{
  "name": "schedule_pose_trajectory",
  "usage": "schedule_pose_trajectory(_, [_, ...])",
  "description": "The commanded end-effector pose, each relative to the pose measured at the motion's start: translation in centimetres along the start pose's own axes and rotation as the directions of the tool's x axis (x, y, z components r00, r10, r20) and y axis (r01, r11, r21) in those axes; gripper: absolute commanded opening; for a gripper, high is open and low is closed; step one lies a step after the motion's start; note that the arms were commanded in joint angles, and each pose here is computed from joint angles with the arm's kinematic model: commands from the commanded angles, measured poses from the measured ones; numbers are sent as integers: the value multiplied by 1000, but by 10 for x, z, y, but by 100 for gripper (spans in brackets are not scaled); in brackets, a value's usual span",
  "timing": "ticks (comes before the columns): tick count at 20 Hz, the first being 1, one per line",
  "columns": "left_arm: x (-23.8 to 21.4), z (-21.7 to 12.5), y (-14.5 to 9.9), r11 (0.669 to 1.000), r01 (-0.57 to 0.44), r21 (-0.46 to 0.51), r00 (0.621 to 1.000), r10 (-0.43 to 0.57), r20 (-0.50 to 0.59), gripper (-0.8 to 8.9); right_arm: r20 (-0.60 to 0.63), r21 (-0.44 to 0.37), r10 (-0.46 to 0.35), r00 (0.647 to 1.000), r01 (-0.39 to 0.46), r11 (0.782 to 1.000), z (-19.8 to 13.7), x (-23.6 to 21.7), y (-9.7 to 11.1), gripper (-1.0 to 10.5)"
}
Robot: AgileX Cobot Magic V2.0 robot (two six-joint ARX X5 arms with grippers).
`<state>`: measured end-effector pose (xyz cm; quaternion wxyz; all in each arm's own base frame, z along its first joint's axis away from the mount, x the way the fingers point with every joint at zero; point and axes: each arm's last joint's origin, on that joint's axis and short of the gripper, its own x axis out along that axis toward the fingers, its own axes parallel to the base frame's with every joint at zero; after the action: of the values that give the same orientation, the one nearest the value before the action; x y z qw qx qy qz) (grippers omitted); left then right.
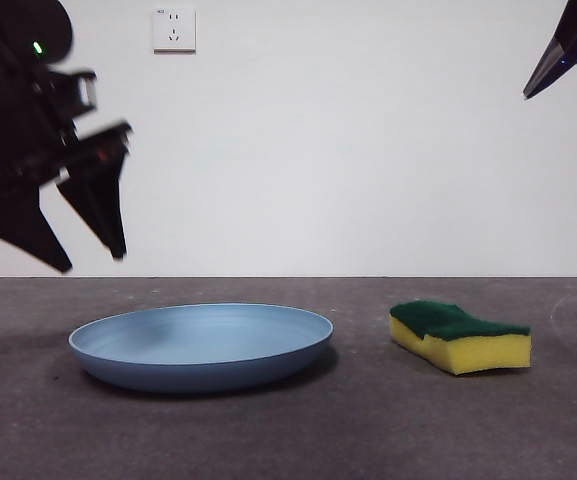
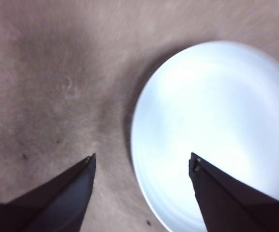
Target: Pick up the plate,pick up the cloth,clean the plate with the cloth
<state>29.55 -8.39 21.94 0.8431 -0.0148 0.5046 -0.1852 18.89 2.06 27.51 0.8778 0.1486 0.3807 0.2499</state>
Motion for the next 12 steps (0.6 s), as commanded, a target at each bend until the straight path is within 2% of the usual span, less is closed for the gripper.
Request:
schedule_pose_trajectory(1, [18,-1,-2,1000,-2,24,999,3,-32,323,3,-15,3,1000,-3,1000,1,0,0,473])
schedule_pose_trajectory(11, [62,-10,0,999,-35,32,990,39,-139,308,3,-14,3,1000,-3,1000,1,0,0,473])
schedule_pose_trajectory(12, [62,-10,0,999,-39,33,990,44,-138,241,3,-14,3,1000,-3,1000,1,0,0,473])
